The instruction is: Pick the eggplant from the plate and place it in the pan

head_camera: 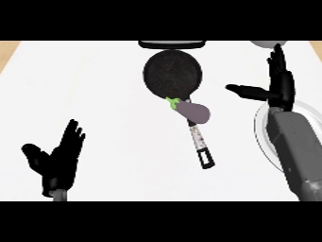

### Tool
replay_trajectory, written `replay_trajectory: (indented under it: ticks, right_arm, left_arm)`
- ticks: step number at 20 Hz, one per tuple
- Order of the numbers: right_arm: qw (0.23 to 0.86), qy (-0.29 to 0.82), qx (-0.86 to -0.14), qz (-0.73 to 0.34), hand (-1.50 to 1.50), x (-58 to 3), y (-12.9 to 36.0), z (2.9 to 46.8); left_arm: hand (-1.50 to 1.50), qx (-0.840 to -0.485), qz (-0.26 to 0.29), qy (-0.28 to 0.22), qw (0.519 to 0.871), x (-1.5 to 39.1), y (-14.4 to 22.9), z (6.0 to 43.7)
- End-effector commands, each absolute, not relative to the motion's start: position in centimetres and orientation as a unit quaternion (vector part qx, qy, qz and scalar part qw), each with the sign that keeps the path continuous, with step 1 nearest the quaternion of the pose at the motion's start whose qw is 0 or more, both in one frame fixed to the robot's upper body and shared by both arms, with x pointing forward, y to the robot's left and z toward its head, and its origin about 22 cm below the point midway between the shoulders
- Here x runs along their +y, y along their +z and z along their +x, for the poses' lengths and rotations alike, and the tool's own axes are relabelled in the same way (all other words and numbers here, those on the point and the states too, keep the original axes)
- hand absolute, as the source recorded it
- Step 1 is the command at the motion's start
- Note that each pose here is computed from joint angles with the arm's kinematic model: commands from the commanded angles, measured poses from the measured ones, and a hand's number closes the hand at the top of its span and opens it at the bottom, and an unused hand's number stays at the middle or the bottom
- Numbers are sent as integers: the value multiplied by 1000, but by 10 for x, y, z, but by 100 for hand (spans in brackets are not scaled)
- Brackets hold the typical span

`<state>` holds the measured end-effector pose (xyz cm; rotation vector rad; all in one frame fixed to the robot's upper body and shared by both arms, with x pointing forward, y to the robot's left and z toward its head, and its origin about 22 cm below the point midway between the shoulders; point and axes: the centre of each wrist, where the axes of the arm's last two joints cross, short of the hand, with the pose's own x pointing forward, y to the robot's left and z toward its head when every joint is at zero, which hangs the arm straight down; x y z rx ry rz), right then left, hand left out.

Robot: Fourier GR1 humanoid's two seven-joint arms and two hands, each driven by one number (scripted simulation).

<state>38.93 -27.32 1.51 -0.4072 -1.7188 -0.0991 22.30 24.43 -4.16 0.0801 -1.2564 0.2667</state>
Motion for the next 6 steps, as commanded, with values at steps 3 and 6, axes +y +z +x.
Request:
replay_trajectory:
  ticks: [3, 6]
  right_arm:
    - [642, -51, -740, -191, -150, -265, 9, 366]
    - [638, -57, -741, -202, -150, -267, 10, 341]
  left_arm:
    - [0, -568, 34, 130, 812, 257, -63, 215]
    - [0, -573, 44, 120, 809, 252, -33, 209]
